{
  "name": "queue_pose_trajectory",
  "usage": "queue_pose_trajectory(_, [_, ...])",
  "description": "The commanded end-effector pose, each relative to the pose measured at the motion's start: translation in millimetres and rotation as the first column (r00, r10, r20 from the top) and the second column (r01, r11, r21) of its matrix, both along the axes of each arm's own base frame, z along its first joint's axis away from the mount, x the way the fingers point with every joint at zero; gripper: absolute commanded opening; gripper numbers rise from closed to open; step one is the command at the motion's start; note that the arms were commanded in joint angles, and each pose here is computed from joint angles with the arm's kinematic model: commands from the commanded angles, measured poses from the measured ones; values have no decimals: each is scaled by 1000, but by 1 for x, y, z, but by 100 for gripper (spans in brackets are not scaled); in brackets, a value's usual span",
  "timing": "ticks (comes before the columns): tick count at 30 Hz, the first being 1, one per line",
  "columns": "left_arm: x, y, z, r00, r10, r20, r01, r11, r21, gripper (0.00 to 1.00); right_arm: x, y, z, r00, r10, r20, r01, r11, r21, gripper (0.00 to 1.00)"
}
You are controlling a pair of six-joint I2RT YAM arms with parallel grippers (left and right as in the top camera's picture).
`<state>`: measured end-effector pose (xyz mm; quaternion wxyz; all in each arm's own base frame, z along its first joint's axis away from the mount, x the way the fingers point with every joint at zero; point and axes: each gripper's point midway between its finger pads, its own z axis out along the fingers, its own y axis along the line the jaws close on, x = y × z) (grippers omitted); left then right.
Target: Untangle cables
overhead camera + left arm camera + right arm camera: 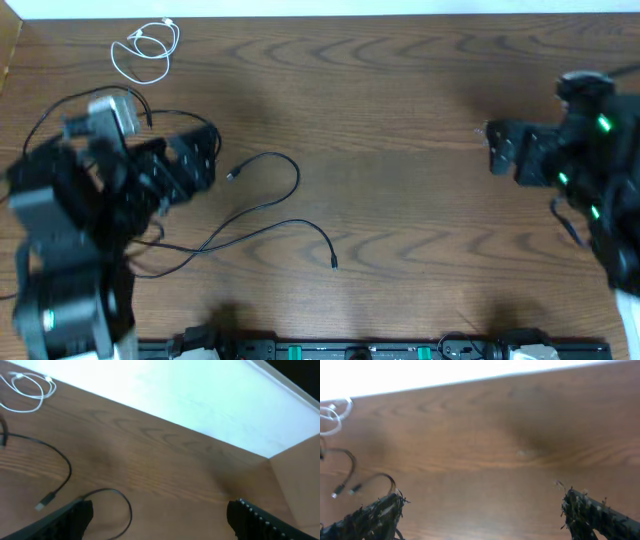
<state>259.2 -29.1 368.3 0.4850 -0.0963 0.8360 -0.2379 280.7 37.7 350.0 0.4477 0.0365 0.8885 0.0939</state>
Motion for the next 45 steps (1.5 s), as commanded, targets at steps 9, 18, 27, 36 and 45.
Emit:
queue_pose_trajectory(9, [-58, -10, 4, 1000, -7, 30, 6, 999, 45, 98, -49, -6, -30, 990, 10, 139, -8, 1000, -11, 99])
queue_pose_trajectory(18, [-59, -11, 0, 1000, -6, 9, 6, 999, 41, 98, -44, -5, -47, 993, 10, 122, -8, 1000, -13, 99])
queue_pose_trajectory(27, [-59, -11, 0, 1000, -6, 9, 6, 999, 41, 98, -59, -7, -71, 1000, 11, 7, -11, 1000, -24, 99])
queue_pose_trajectory(36, [-59, -11, 0, 1000, -7, 9, 6, 999, 40, 98, -90, -10, -107, 982, 9, -187, -17, 999, -42, 99])
queue_pose_trajectory(45, [-59, -11, 0, 1000, -7, 9, 6, 999, 40, 98, -112, -12, -126, 953, 6, -303, -23, 998, -52, 99])
